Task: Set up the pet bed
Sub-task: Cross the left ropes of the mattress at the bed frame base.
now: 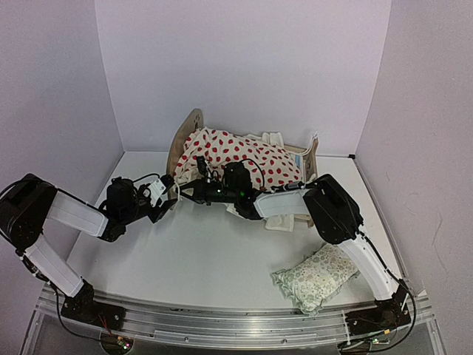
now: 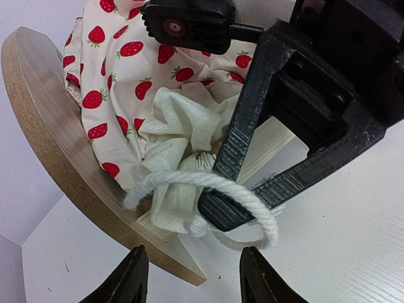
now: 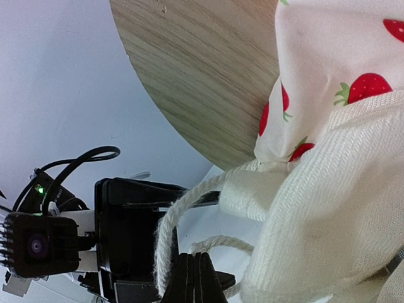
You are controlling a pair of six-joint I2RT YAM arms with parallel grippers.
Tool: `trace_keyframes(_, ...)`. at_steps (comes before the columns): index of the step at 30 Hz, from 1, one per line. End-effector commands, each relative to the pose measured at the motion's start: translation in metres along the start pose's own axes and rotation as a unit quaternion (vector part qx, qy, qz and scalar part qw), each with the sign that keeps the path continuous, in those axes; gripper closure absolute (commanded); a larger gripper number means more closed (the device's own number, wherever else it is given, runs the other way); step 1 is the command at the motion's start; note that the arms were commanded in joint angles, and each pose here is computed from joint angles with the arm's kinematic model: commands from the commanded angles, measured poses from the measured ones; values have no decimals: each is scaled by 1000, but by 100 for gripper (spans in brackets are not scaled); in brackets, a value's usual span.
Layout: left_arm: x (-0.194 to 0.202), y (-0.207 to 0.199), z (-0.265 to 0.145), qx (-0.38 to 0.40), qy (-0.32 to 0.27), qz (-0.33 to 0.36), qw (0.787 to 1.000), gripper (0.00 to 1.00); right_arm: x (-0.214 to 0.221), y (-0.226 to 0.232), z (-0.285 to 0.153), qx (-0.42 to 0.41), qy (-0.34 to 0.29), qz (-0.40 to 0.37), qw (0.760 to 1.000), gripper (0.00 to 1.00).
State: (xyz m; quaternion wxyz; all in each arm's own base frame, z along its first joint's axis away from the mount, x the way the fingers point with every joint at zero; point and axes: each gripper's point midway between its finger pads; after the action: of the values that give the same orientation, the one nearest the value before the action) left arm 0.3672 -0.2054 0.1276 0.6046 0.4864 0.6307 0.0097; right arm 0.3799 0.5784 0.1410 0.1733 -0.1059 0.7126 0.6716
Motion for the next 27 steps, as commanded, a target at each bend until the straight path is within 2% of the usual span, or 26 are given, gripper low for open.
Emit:
trace_keyframes(1,-26,23,-2,-36,-48,4,998,50,-5,-14,0,5,-2,9,1000,100)
trace_keyframes(9,-26,16,3,-18,-54,4,998,51,-6,-15,1,4,-4,10,1000,100)
trace_keyframes(27,-33,13,9,-14,-85,-10,996,62,-7,-14,1,2,-3,14,1000,100)
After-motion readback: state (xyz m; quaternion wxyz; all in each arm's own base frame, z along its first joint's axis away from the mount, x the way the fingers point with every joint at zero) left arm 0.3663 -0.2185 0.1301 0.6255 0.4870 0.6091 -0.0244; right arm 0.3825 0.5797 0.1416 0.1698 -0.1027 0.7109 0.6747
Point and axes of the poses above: each gripper's point midway between its finger pads, its own z axis out along the fingers, its own y axis along the line the jaws close on, x = y × z, and after that the axes turned 12 degrees about z, right-handed
